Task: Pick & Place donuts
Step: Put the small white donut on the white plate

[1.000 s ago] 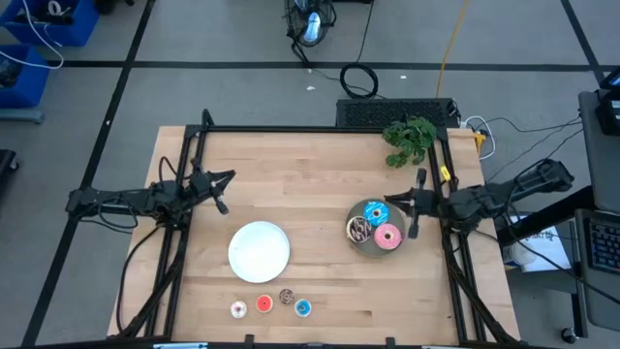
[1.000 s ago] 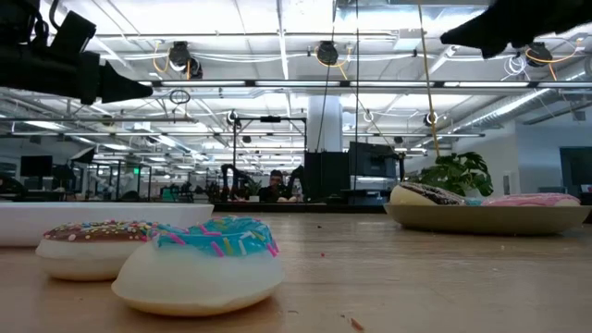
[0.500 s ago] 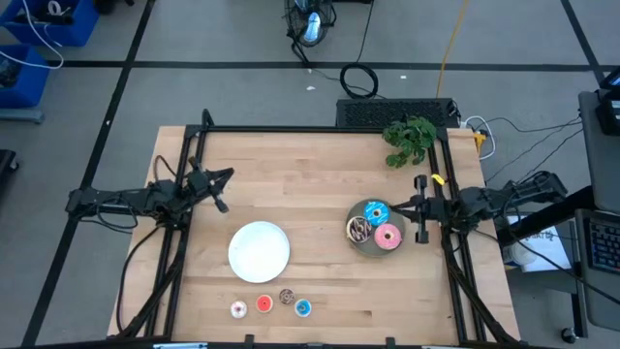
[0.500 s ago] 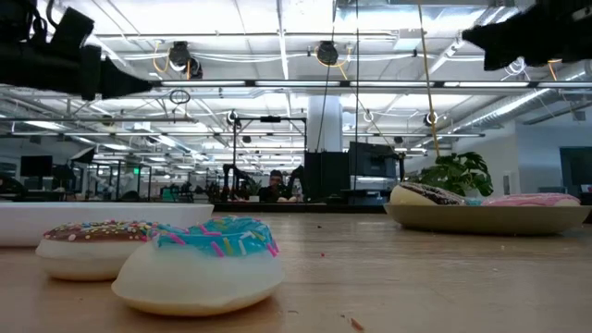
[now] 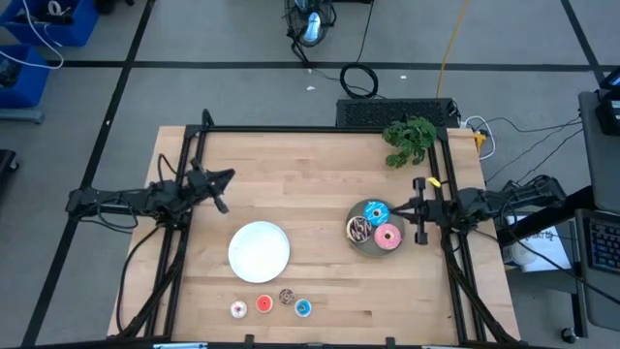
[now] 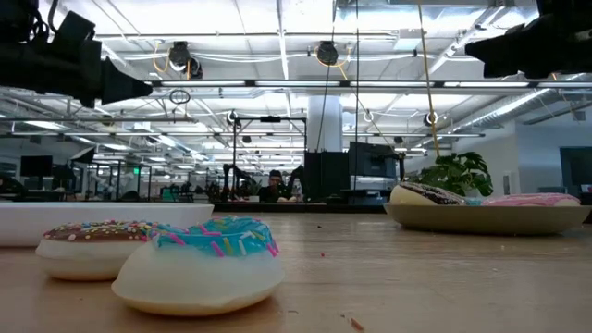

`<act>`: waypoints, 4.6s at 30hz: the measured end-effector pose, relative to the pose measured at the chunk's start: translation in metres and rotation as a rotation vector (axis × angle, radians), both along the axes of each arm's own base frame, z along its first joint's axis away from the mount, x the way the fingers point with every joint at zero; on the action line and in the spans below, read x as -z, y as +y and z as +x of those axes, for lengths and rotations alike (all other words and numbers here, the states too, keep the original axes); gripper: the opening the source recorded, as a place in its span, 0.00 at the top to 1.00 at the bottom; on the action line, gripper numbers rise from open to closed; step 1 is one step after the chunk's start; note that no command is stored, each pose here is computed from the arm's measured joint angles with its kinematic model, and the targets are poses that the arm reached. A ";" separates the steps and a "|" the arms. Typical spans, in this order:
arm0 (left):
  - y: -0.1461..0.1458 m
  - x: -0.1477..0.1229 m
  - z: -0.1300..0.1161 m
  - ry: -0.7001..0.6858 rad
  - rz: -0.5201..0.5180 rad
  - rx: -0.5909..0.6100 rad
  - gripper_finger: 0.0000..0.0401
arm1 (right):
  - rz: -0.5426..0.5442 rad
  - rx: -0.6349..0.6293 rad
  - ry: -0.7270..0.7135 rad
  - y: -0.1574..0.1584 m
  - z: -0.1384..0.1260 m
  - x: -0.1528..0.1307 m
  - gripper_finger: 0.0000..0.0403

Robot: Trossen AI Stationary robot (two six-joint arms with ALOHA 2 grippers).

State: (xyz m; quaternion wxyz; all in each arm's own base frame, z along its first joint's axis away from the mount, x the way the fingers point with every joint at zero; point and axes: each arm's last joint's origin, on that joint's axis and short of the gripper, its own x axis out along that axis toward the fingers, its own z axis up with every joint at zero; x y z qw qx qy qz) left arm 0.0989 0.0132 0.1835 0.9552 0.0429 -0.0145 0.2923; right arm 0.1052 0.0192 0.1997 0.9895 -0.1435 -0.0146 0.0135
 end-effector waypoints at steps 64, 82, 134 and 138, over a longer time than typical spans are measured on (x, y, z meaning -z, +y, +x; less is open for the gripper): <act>-0.220 -0.098 0.077 0.915 -0.611 0.286 0.92 | 0.122 -0.159 -0.301 0.001 -0.016 -0.001 1.00; -0.272 -0.021 0.111 1.148 -0.729 0.345 0.38 | 0.145 -0.198 -0.235 0.002 -0.014 0.005 1.00; -0.282 0.040 0.120 1.389 -0.682 0.282 0.37 | 0.103 -0.187 -0.235 0.002 -0.014 0.005 1.00; -0.279 0.040 0.123 1.392 -0.689 0.272 0.48 | 0.103 -0.187 -0.235 0.002 -0.014 0.005 1.00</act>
